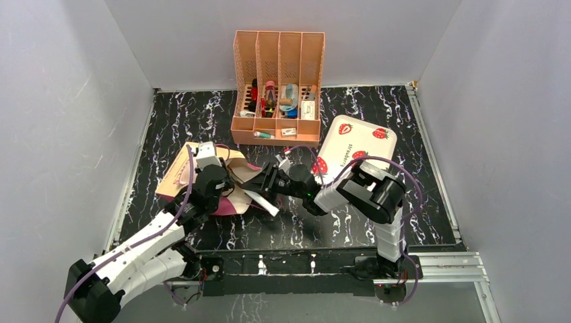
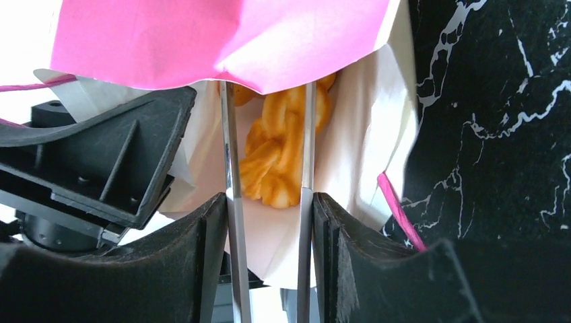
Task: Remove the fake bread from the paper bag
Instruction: Take out the fake bread from the paper bag.
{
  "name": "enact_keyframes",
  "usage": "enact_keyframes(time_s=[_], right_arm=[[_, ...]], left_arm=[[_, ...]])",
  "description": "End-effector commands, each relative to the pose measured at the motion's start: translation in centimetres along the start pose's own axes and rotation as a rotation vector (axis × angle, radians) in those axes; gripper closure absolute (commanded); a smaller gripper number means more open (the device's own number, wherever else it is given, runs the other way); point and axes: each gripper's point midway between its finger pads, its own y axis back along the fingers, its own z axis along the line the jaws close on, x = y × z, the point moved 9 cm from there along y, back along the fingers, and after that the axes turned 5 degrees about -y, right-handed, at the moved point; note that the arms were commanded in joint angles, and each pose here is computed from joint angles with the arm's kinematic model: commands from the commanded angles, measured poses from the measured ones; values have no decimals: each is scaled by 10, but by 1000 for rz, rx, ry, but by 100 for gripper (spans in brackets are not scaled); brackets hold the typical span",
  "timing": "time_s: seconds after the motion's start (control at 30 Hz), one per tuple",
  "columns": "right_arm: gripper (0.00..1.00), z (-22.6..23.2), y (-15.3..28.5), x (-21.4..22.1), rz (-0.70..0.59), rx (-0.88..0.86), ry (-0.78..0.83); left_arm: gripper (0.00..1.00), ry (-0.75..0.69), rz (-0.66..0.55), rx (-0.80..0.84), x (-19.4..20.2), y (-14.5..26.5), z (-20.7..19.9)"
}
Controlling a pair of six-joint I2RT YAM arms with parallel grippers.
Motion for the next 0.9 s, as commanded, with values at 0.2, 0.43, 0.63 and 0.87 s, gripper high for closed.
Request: enact_keyframes(time_s=[0.2,0.43,0.63,0.87], right_arm=[[49,31,-22,-10,0,-172,55],[70,31,-23,-10,2,-167,53],[98,28,-14,-8,4,-133,56],[100,28,8,-1,4,-79,78]], left_arm=[[74,-30,22,196,-8,2,-22],[74,-17,13,162,-9,3,-18],[73,18,2,63,-12,3,-12],[71,67,-45,-58,-24,4,-3]])
